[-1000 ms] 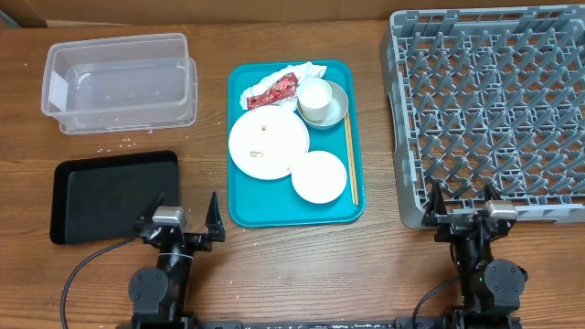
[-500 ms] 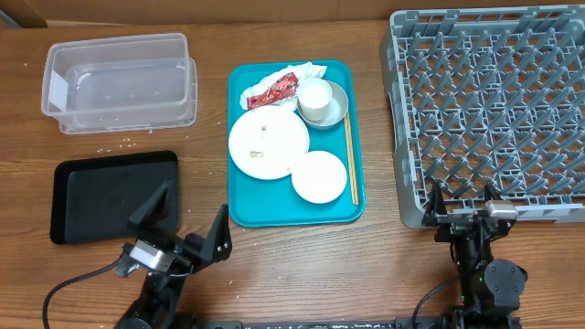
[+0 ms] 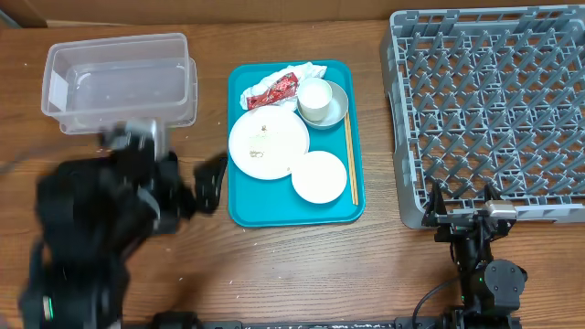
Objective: Sort waste into correct bins and load items into the dishwasher
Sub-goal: 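Move the left gripper over the red wrapper on the teal tray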
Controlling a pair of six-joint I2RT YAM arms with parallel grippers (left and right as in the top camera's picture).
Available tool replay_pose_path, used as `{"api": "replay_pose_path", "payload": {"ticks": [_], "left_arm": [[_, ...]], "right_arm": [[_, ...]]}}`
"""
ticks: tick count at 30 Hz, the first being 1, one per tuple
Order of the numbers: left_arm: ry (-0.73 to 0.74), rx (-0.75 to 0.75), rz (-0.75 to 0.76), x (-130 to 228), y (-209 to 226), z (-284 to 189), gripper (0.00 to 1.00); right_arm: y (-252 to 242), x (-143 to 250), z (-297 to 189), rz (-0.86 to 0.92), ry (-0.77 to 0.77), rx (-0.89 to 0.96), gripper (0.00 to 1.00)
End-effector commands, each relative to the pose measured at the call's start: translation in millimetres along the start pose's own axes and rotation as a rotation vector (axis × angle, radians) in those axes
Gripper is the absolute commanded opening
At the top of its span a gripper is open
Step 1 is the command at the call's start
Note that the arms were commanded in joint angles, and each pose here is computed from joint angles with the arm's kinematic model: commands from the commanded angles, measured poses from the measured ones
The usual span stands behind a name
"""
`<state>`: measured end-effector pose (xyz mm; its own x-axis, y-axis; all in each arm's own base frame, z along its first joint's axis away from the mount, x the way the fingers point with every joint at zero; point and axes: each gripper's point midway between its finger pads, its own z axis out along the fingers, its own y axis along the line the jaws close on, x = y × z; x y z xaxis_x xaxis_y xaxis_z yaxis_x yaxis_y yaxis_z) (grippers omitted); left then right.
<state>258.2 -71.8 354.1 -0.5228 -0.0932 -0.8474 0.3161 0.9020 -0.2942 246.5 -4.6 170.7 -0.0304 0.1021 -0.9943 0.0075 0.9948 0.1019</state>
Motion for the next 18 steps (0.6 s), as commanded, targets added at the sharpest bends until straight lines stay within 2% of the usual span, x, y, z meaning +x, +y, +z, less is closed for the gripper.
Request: {"api": "replay_pose_path", "payload": {"ticks": [1, 3, 5, 9, 13, 18], "left_arm": [[0.097, 0.147, -0.031, -18.5, -14.5, 30.3, 1.00], [0.105, 0.198, -0.031, -30.4, -15.2, 50.1, 1.00], [0.120, 0.173, -0.033, -38.2, -6.1, 72.8, 1.00], [0.270, 0.026, -0.088, -44.6, 19.0, 127.4, 1.00], [0.447, -0.090, -0.058, -40.7, 31.8, 165.6, 1.00], [0.506, -0.255, 0.005, -36.1, 59.7, 216.2, 1.00]], "right_arm": [[-0.1, 0.8, 0.0, 0.006, -0.008, -0.001, 1.00], [-0.1, 0.8, 0.0, 0.006, -0.008, -0.001, 1.00], [-0.1, 0.8, 0.0, 0.006, -0.008, -0.001, 1.00], [-0.1, 0.8, 0.0, 0.006, -0.008, -0.001, 1.00], [-0.1, 0.8, 0.0, 0.006, -0.008, -0.001, 1.00], [-0.1, 0.8, 0.0, 0.006, -0.008, -0.001, 1.00]]}}
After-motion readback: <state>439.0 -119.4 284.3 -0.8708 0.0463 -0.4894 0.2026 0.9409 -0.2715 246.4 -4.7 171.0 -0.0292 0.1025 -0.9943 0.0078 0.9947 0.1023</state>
